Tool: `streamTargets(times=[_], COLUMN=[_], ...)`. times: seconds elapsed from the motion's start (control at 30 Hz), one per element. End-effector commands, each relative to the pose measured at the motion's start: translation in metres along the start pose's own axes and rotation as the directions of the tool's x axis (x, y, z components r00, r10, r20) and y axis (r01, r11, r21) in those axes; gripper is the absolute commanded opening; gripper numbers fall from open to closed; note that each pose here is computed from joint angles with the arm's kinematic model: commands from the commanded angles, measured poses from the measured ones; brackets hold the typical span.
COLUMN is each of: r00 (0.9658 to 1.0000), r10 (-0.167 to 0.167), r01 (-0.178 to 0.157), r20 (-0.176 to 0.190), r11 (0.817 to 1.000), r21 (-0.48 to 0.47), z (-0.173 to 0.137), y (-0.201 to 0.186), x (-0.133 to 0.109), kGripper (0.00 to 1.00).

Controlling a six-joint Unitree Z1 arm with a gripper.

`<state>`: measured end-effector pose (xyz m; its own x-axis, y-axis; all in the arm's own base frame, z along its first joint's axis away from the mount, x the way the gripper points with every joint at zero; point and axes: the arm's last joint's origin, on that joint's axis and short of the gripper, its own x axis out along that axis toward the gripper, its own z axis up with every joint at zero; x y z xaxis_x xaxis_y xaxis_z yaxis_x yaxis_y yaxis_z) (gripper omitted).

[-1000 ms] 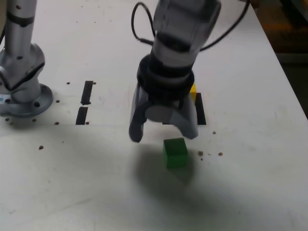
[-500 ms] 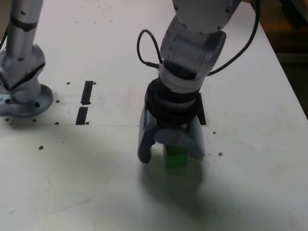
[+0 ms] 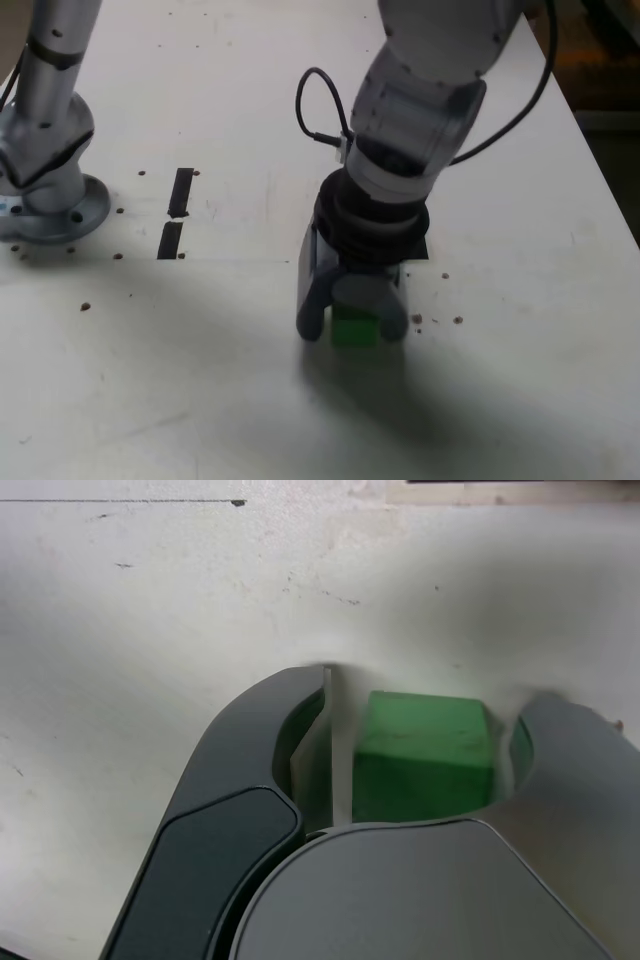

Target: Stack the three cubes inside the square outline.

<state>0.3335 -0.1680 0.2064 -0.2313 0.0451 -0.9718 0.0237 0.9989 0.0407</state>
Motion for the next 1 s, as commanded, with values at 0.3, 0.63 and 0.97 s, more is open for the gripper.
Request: streamTargets(times=[0.3, 0.63, 0.97], r00=[1.0, 0.9988, 0.9907], r10=[0.006, 0.047, 0.032], r01=[-0.006, -0.047, -0.035], r20=[0.003, -0.008, 0.133], r11=[1.0, 0.999, 0.999], r21=[-0.008, 0.0, 0.024], z=[-0.01, -0.052, -0.029], y=[0.004, 0.041, 0.092], x=[-0.017, -0.091, -0.138], kGripper=[0.16, 0.15, 0.15])
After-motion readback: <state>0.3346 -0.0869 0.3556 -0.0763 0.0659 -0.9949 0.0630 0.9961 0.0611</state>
